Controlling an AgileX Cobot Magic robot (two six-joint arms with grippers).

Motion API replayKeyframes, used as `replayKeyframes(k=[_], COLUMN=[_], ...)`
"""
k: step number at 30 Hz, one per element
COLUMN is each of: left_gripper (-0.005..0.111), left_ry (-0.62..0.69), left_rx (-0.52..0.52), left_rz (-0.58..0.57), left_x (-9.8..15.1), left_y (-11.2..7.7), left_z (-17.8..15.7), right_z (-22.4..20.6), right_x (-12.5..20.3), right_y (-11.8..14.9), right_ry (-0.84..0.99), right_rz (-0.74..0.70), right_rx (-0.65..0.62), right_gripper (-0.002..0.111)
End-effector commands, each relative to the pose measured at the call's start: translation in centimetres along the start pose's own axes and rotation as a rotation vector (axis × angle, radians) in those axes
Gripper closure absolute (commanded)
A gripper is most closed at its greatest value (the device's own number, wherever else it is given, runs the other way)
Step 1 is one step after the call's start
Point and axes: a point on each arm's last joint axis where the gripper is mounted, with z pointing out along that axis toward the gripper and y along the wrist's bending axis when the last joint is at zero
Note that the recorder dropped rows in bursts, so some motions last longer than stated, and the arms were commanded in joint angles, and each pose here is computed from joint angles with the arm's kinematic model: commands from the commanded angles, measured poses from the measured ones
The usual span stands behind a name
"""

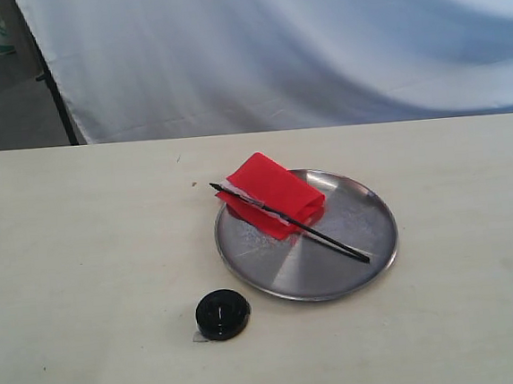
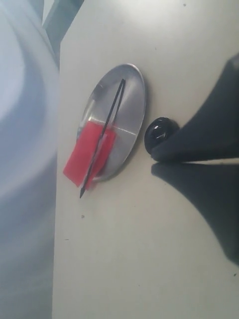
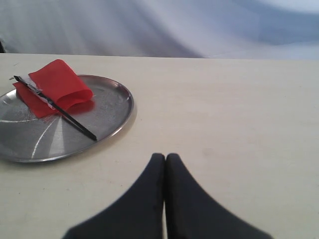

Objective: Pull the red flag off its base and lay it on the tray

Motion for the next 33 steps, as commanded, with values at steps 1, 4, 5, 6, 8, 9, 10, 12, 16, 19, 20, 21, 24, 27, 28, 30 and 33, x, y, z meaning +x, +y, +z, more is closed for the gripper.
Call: replayKeyframes(k=[1,4,5,6,8,9,10,12,16,19,20,21,24,27,28,30,33], left_gripper=[0.107,0.107,0.107,0.107,0.107,0.107,0.107,0.107,0.107,0.107,0.107,0.107,0.107,0.107,0.107,0.107,0.107], left_ry=[-0.025,-0.018,-0.011,0.002,0.024,0.041,0.041,0.039,0.039,0.034,0.030,0.026,0.013,0.002,-0.001,-0.008,-0.014], left_rx=[0.019,0.044,0.052,0.057,0.058,0.055,0.055,0.055,0.053,0.027,0.010,-0.009,-0.069,-0.122,-0.135,-0.164,-0.194], left_rz=[-0.011,-0.001,0.001,0.002,0.026,0.036,0.036,0.036,0.042,0.042,0.040,0.037,0.022,0.013,0.010,0.003,-0.005], left_x=[0.0,0.5,0.7,1.0,1.3,1.5,1.5,1.5,1.5,1.5,1.4,1.4,1.3,1.3,1.2,1.2,1.2], left_y=[-0.1,-0.2,-0.3,-0.3,-0.3,-0.2,-0.2,-0.2,-0.2,-0.1,0.0,0.1,0.5,0.8,0.8,1.0,1.2], left_z=[-0.5,-1.3,-1.6,-1.8,-2.0,-2.0,-2.0,-2.0,-2.0,-2.0,-2.0,-2.0,-2.0,-2.0,-2.0,-2.0,-2.0], right_z=[0.0,0.0,0.0,0.0,0.0,0.0,0.0,0.0,0.0,0.0,0.0,0.0,0.0,0.0,0.0,0.0,0.0], right_x=[0.1,0.1,0.1,0.1,0.1,0.1,0.1,0.1,0.1,0.1,0.1,0.1,0.1,0.1,0.1,0.1,0.1], right_y=[0.0,0.0,0.0,0.0,0.0,0.0,0.0,0.0,0.0,0.0,0.0,0.0,0.0,0.0,0.0,0.0,0.0], right_ry=[-0.006,-0.006,-0.006,-0.006,-0.006,-0.006,-0.006,-0.006,-0.006,-0.006,-0.006,-0.006,-0.006,-0.006,-0.006,-0.006,-0.006], right_rz=[-0.007,-0.007,-0.007,-0.007,-0.007,-0.007,-0.007,-0.007,-0.007,-0.007,-0.007,-0.007,-0.007,-0.007,-0.007,-0.007,-0.007], right_rx=[0.007,0.007,0.007,0.007,0.007,0.007,0.007,0.007,0.007,0.007,0.007,0.007,0.007,0.007,0.007,0.007,0.007], right_gripper=[0.109,0.109,0.109,0.109,0.109,0.109,0.109,0.109,0.109,0.109,0.109,0.109,0.109,0.109,0.109,0.109,0.109])
